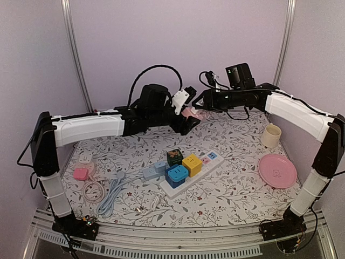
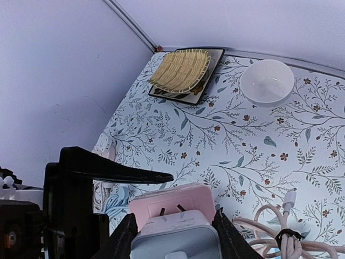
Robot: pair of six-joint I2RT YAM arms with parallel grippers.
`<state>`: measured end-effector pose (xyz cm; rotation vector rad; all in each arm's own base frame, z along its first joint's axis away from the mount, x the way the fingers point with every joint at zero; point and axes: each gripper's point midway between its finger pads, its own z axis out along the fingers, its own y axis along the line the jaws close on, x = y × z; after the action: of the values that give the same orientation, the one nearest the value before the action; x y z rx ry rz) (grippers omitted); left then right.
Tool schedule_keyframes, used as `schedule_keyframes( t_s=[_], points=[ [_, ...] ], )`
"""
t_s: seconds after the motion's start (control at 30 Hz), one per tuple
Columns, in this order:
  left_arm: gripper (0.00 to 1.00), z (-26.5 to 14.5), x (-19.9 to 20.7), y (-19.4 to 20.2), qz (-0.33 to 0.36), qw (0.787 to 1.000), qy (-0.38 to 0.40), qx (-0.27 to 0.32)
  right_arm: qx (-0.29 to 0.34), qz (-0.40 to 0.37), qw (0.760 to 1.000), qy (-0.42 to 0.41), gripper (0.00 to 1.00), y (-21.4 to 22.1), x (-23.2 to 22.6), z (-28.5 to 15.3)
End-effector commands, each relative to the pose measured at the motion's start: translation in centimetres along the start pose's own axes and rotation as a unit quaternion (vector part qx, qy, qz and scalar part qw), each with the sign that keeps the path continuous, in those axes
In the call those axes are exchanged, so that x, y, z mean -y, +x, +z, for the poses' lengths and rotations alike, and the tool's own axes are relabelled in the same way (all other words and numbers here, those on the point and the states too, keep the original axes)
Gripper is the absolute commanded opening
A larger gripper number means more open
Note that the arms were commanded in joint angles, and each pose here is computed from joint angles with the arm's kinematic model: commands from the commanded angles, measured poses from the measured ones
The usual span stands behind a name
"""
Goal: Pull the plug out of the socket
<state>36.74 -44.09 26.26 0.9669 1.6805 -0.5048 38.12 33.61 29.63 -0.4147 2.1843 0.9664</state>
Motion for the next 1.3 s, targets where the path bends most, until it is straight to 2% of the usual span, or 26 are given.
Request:
schedule_keyframes(
  t_s=[0.0,0.47,0.67,0.83,1.2,1.27],
  points=[
    [0.82,0.2,-1.0,0.7,0.011,1.000,0.017,-0.019,0.016,-0.002,0.999,-0.045,0.21,-1.9,-2.1,-0.7],
    [0.67,1.0,-2.5,2.7,0.010,0.998,-0.003,-0.056,0.012,0.002,0.999,-0.052,0.21,-2.3,-2.1,0.2],
    [0.45,1.3,-2.8,3.8,0.010,0.997,-0.007,-0.071,0.023,0.007,0.998,-0.054,0.21,-3.6,-1.4,-0.1],
    [0.31,1.6,-3.4,5.2,0.012,0.996,-0.011,-0.088,0.034,0.018,0.998,-0.054,0.21,-5.0,-0.2,-0.1],
    [0.27,2.1,-6.3,7.6,-0.002,0.992,-0.035,-0.118,0.063,-0.025,0.997,-0.044,0.21,-7.9,0.6,0.3],
    [0.27,2.9,-6.7,9.3,-0.005,0.990,-0.036,-0.135,0.064,-0.030,0.997,-0.031,0.21,-8.0,1.3,0.7]
  ],
)
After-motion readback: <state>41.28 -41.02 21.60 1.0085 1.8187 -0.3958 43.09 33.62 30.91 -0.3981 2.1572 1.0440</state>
